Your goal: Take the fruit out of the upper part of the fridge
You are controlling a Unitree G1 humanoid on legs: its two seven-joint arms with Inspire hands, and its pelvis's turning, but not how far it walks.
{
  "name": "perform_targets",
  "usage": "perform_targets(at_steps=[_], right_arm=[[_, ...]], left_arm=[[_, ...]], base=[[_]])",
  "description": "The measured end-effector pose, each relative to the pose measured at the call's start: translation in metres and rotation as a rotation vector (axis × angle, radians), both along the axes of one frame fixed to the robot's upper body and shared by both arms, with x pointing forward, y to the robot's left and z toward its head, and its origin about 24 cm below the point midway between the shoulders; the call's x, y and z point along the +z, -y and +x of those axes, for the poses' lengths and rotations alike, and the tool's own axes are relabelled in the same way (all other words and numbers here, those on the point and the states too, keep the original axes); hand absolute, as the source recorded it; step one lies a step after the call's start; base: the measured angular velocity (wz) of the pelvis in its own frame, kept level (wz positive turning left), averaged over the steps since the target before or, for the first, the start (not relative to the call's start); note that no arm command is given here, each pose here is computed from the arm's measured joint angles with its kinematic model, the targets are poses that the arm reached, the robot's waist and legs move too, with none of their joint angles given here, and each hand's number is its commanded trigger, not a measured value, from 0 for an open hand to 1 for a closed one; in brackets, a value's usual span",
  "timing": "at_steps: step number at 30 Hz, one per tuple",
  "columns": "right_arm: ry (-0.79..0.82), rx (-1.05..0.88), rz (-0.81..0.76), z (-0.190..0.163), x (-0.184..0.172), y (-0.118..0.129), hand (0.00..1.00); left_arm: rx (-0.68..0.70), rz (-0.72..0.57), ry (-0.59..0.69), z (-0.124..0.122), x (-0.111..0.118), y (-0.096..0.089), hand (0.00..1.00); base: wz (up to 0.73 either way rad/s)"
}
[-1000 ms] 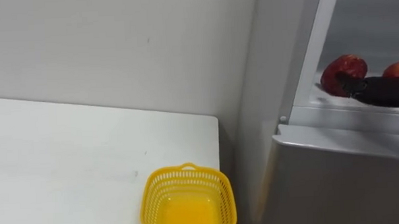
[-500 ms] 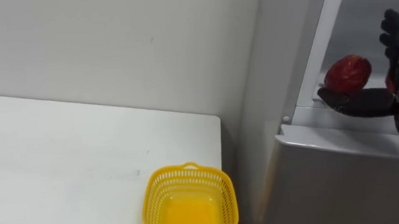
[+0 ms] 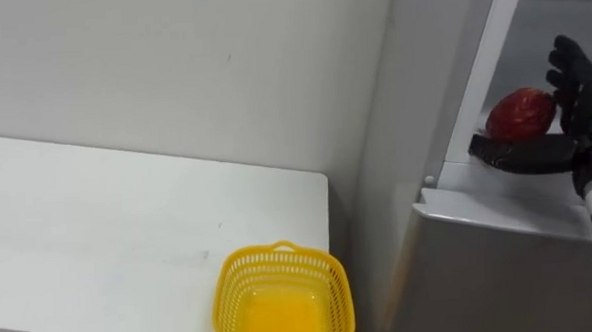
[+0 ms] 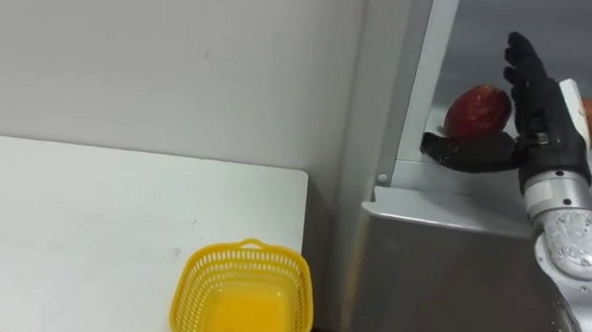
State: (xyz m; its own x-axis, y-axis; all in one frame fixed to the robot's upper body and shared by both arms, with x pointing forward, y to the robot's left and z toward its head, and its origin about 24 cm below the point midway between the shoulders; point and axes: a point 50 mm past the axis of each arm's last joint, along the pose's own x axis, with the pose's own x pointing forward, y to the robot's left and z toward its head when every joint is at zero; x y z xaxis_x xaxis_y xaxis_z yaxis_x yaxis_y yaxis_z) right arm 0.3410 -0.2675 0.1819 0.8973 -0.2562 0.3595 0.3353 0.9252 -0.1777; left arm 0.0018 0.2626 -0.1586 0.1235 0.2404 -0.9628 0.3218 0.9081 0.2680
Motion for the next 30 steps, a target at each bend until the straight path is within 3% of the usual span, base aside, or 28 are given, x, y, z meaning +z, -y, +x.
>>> perform_targets(at_steps=[7,8,9,10,30], right_arm=[[-0.058,0.031,-0.012,0.002,-0.005,0.001,0.0],[-0.068,0.03,-0.019,0.002,-0.006,0.003,0.5],[-0.071,0.032,-0.021,0.002,-0.006,0.004,0.66],[-0.078,0.037,-0.024,0.002,-0.006,0.004,1.0],[-0.155,0.058,0.015,0.013,-0.006,0.018,1.0]], left_arm=[[0.006,0.013,-0.012,0.001,0.001,-0.002,0.0],[0.006,0.013,-0.012,0.002,0.001,-0.002,0.0],[0.006,0.013,-0.012,0.002,0.001,-0.002,0.0],[0.006,0.013,-0.011,0.002,0.001,-0.002,0.0],[0.003,0.03,-0.006,0.01,0.002,-0.007,0.0]], base=[[0.0],[0.0],[0.0],[0.0],[0.01]])
